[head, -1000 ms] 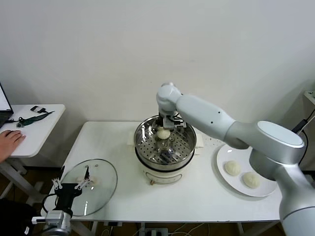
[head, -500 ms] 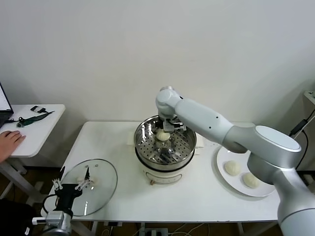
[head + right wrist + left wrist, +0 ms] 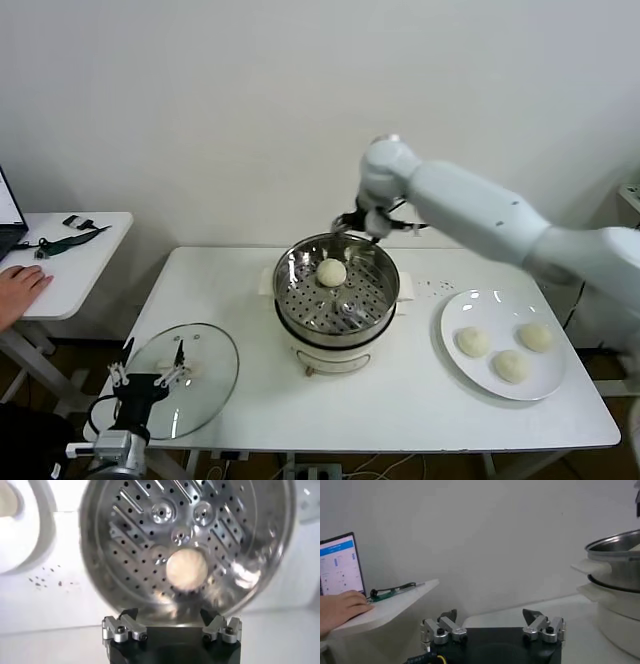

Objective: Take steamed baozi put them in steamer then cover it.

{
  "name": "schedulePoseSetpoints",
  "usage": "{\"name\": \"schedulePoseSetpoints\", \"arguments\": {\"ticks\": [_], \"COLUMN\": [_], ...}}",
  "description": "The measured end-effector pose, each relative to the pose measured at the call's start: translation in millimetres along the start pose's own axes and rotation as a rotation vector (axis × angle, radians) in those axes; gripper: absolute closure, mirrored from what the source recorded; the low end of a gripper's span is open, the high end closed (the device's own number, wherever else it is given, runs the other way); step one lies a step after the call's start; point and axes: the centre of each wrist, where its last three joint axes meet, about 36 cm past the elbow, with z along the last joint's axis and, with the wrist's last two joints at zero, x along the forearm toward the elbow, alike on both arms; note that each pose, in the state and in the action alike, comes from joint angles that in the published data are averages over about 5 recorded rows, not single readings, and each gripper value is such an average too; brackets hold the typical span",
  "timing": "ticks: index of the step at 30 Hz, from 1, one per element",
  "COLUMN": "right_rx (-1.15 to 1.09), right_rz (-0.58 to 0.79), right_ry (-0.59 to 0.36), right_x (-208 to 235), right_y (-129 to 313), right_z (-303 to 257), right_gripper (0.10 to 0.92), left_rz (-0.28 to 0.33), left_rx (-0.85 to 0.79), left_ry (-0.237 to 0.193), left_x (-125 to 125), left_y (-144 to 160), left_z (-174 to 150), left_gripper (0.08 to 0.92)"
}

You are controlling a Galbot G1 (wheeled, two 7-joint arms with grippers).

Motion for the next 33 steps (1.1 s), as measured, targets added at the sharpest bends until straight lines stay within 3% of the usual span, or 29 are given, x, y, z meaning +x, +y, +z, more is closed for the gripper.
{"name": "schedulePoseSetpoints", "arguments": {"ticks": [8, 17, 25, 33], "right_rx": [-0.585, -1.007, -1.171, -1.241], "right_rz": [-0.036, -0.155, -0.229, -0.266], "right_ry": [-0.051, -0.144, -0.158, -0.149], "right_x": [9.4, -39.6, -83.9, -118.3], "right_y": [129.3, 251.0, 302.7, 319.4], "right_z": [23.8, 6.2, -6.7, -11.2], "right_gripper": [0.2, 0.2, 0.2, 0.2], "left_rz": [0.008, 0.009, 0.009, 0.003], "left_rx": [0.004, -0.001, -0.008, -0.01], "left_ry": [-0.01, -0.008, -0.002, 0.007], "left_x": [0.3, 0.9, 1.8, 3.2], "left_y": [-4.9, -4.4, -5.7, -4.6], "left_z": [-5.3, -7.5, -7.0, -4.2], "left_gripper": [0.177, 0.177, 0.177, 0.177]}}
